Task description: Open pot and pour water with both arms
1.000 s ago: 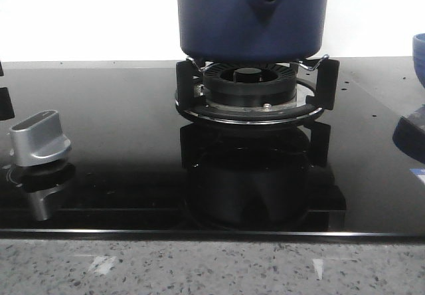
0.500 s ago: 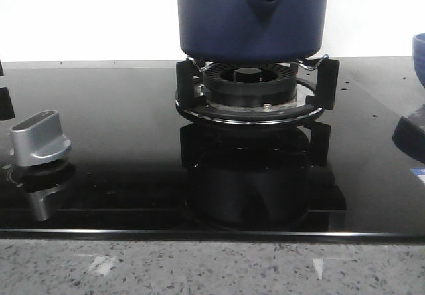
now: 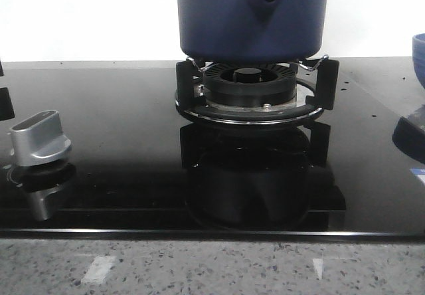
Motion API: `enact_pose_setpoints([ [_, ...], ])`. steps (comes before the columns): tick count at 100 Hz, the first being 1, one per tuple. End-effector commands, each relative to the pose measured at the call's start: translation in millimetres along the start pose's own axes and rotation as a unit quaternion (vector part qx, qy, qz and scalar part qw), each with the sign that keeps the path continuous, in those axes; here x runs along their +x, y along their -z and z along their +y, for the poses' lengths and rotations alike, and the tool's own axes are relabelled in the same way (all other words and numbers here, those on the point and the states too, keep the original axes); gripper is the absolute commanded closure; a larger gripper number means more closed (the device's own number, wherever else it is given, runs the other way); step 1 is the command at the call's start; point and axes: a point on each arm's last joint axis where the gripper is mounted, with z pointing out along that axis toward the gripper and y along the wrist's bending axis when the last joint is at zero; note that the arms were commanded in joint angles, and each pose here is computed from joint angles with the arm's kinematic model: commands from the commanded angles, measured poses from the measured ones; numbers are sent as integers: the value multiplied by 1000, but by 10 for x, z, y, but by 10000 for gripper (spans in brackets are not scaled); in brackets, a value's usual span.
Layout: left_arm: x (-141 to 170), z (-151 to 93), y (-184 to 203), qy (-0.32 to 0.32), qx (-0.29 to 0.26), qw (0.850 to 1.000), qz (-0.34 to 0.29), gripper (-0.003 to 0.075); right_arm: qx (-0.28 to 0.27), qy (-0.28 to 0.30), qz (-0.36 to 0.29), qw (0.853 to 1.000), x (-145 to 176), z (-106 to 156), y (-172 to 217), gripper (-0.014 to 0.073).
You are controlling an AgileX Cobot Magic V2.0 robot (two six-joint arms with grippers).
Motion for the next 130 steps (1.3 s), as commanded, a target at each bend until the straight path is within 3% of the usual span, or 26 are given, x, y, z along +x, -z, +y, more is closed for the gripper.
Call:
enact_pose_setpoints([
  [1,-463,-63,331,2,-20,998,-63,231,-57,7,-67,996,-126,161,197,368],
  [9,-576,-44,523,19,-41,997,-69,352,-105,6,-88,991,-156,252,234,493],
  [19,-662,-46,709,26,-61,996,-62,593,-163,-2,-131,978,-205,384,293,669],
  [26,-698,-65,813,14,-71,996,-50,738,-186,3,-161,969,-203,482,315,652],
  [39,-742,-114,961,-9,-102,994,-34,741,-187,59,-216,957,-104,676,327,649],
  [49,-727,-172,1110,-13,-167,985,-36,741,-174,98,-275,941,55,818,378,649],
  [61,-607,-248,1404,2,-304,951,-51,741,-153,123,-329,924,332,870,443,649],
  [71,-404,-424,1638,7,-371,928,-46,741,-133,140,-349,917,626,813,450,650],
  [84,-58,-791,1852,-15,-381,924,-16,741,-123,159,-347,916,1026,682,447,650],
  [104,443,-1243,2148,19,-409,912,-25,741,-106,153,-342,921,1653,394,395,650],
  [130,833,-1586,2328,32,-412,910,-42,741,-98,144,-368,913,2015,214,416,650],
])
